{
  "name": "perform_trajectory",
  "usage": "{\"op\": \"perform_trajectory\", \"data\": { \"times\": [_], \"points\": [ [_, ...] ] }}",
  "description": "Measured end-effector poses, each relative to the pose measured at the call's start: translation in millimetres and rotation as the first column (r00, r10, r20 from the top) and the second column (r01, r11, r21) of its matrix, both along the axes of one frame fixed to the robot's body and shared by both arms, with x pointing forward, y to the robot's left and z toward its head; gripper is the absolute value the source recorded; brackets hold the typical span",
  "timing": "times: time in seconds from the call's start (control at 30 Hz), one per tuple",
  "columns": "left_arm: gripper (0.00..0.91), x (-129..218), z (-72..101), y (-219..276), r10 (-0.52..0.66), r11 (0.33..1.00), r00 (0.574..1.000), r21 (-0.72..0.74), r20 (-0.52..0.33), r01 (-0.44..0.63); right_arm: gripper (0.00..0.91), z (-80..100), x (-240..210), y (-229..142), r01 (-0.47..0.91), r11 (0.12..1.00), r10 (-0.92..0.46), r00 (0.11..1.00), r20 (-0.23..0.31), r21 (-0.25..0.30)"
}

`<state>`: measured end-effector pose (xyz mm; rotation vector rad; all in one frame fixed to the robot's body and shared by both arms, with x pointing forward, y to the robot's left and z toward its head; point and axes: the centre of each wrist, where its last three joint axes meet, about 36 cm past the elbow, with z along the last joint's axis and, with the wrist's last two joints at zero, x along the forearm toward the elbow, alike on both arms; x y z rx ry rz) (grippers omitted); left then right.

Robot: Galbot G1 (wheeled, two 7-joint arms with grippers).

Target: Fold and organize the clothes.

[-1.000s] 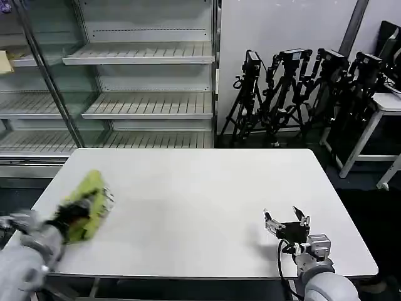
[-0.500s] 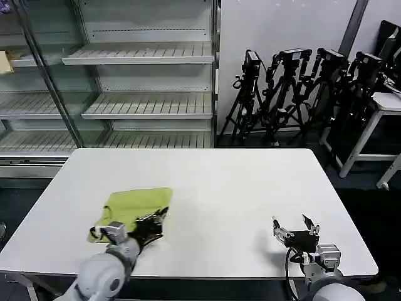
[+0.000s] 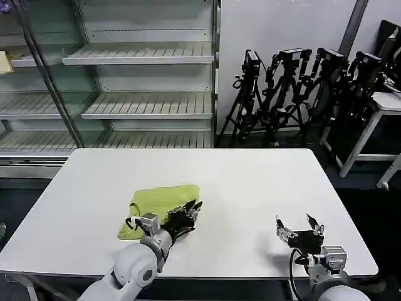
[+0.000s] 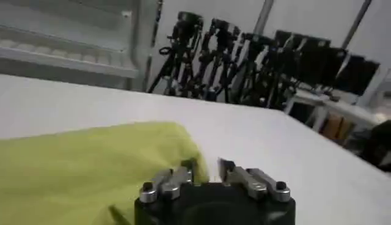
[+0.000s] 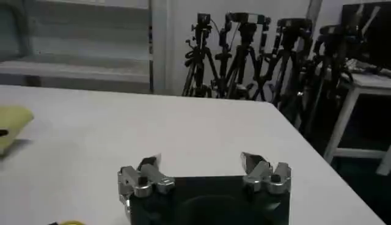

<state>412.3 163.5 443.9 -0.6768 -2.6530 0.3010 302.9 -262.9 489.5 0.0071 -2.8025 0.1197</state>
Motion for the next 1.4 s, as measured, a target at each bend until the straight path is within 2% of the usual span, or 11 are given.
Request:
{"op": "perform_trajectory", "data": {
  "times": [0.23,0.4,0.63,0.87,1.1,1.4],
  "points": [
    [0.907,-9,16.6,2,-0.024,0.990,1.000,-0.137,0.001,0.024,0.907,4.0,3,2,-0.025,1.000,0.025,0.999,0.023,-0.001],
    [0.907,-23,26.7,17,0.013,0.989,0.998,-0.149,0.056,-0.005,0.907,6.8,7,6,-0.050,0.999,0.049,0.996,0.077,0.001],
    [0.907,-49,40.6,64,0.171,0.985,0.962,-0.045,0.215,-0.165,0.907,2.6,13,17,-0.086,0.996,0.085,0.984,0.156,-0.004],
    [0.907,-76,43.8,104,0.303,0.942,0.901,0.044,0.311,-0.332,0.907,-0.2,21,30,-0.117,0.993,0.117,0.972,0.203,-0.011],
    [0.907,-99,49.6,130,0.373,0.897,0.855,0.099,0.360,-0.432,0.907,-5.3,32,48,-0.179,0.984,0.176,0.965,0.194,-0.004],
    [0.907,-116,56.2,143,0.399,0.862,0.826,0.144,0.399,-0.486,0.907,-14.0,60,105,-0.319,0.948,0.311,0.935,0.167,0.018]
  ]
}}
